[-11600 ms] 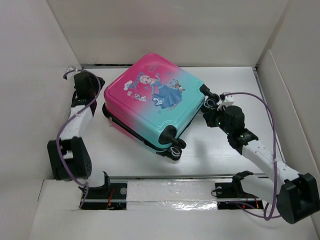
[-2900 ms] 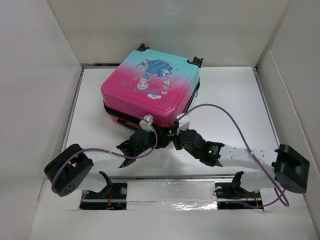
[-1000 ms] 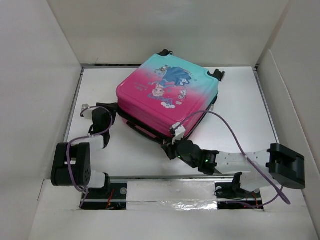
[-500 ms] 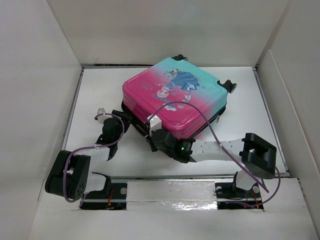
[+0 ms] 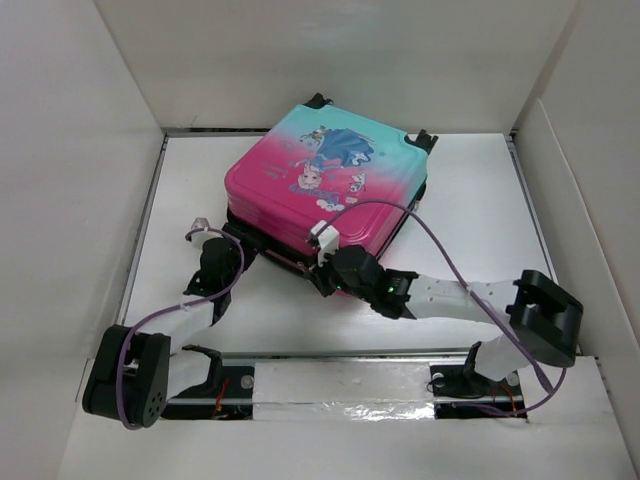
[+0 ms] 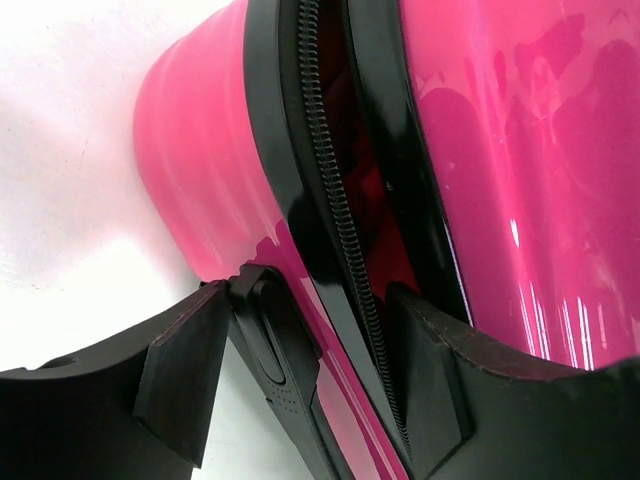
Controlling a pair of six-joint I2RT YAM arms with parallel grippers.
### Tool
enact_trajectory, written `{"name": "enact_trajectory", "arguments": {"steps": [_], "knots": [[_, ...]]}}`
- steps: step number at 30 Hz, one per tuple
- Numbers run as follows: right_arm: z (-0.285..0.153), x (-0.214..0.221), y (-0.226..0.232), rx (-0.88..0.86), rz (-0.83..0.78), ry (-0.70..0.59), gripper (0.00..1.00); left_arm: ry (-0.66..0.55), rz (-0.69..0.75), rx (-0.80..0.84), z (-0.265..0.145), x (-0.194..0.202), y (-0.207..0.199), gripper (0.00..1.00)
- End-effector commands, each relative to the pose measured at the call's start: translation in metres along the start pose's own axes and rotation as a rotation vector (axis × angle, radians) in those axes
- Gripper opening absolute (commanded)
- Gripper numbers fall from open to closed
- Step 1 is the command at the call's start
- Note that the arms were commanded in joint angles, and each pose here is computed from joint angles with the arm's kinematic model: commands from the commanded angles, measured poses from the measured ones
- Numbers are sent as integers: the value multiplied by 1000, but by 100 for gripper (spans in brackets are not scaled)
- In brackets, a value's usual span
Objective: Pack the luggage
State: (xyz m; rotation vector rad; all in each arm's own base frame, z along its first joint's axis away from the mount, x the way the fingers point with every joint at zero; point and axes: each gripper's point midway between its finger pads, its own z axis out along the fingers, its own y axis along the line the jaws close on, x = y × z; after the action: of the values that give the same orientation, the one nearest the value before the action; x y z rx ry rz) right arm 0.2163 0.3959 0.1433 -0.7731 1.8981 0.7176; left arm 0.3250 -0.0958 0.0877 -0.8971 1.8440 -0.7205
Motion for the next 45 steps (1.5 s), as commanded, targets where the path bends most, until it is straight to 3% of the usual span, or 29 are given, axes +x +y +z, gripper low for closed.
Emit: {"name": "enact_trajectory", "arguments": {"steps": [1,4,7,8,9,14,19,22,24,25,26,27,29,30,33,34,35,37,43,45], "knots": [[-34,-45,52,-252,-17,-156,0,19,42,23,4,0,-9,53],[-42,-39,34,-220,-11,-143,0,21,43,29,2,3,-5,51],[-51,-40,25,-228,0,-163,0,44,69,68,-2,13,-14,19],[-52,-39,27,-242,-2,-166,0,38,75,70,-2,15,-18,4],[-53,-39,32,-266,-5,-161,0,45,78,86,-2,19,-23,0],[-46,-27,39,-228,38,-116,0,147,68,193,-13,65,-55,0],[-66,-22,-11,-33,164,-189,0,269,77,287,-34,128,-94,0],[-98,-28,-41,31,189,-219,15,342,87,335,-49,167,-115,0],[-119,-49,-53,39,177,-252,34,368,131,323,-52,182,-116,0],[-126,-53,-56,46,170,-245,41,377,145,336,-56,186,-126,2],[-140,-62,-54,46,153,-238,53,365,167,312,-57,182,-123,29],[-148,-64,-58,72,146,-228,57,357,181,323,-61,179,-127,48],[-164,-75,-65,107,133,-253,63,311,226,322,-68,167,-123,81],[-181,-93,-69,129,138,-326,64,298,228,330,-79,157,-125,85],[-208,-116,-98,243,143,-421,63,247,266,360,-105,132,-125,89],[-223,-128,-112,309,157,-467,57,225,282,364,-111,125,-126,89],[-233,-129,-135,399,170,-478,24,174,306,369,-118,114,-128,85],[-250,-134,-165,531,197,-509,3,99,287,382,-136,84,-135,80],[-308,-120,-276,975,339,-561,0,-225,141,374,-139,-16,-171,76],[-321,-92,-323,1126,420,-529,5,-213,165,332,-114,-17,-178,79]]}}
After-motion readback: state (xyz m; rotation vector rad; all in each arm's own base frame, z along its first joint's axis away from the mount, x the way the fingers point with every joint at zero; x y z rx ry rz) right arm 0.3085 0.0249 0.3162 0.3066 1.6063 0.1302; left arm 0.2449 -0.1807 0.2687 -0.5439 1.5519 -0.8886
